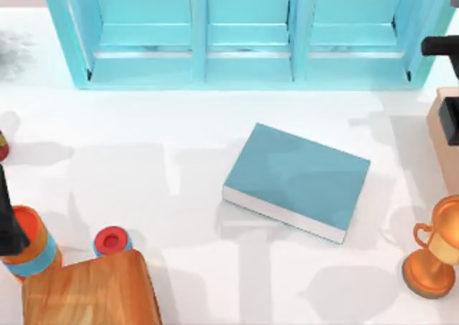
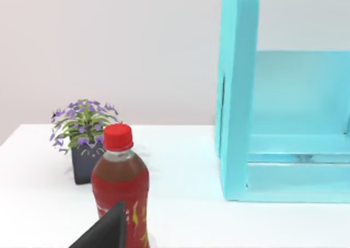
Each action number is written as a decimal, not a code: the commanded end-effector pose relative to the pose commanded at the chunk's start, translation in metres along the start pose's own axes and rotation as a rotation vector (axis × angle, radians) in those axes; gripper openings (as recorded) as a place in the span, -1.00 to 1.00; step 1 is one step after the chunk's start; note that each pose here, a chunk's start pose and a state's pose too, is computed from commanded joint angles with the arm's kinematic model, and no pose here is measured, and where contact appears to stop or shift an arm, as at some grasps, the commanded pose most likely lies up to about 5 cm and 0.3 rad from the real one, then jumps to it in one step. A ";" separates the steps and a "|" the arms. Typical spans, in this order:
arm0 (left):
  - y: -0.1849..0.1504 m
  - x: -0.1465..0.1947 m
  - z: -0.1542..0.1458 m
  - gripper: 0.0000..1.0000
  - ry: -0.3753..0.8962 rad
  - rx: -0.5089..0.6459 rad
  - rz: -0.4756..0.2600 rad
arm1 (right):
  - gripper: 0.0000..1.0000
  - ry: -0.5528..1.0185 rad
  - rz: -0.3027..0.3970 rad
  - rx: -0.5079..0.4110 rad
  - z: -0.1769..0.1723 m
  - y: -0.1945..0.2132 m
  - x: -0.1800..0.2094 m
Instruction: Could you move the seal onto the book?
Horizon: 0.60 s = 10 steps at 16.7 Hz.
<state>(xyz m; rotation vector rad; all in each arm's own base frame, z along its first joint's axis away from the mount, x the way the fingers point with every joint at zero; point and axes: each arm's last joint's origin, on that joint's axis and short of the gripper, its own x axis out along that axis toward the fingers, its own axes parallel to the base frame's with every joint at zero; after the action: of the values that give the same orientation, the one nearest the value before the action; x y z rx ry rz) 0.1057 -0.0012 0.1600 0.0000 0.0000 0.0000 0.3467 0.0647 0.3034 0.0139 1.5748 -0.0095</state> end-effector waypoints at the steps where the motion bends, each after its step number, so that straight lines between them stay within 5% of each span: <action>1: 0.000 0.000 0.000 1.00 0.000 0.000 0.000 | -1.00 0.001 0.000 0.000 0.005 0.011 0.005; 10: 0.000 0.000 0.000 1.00 0.000 0.000 0.000 | -1.00 -0.006 -0.005 0.001 0.018 0.164 0.076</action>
<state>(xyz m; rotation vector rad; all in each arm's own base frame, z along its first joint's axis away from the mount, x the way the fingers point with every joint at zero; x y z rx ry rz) 0.1057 -0.0012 0.1600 0.0000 0.0000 0.0000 0.3667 0.2286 0.2282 0.0109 1.5690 -0.0143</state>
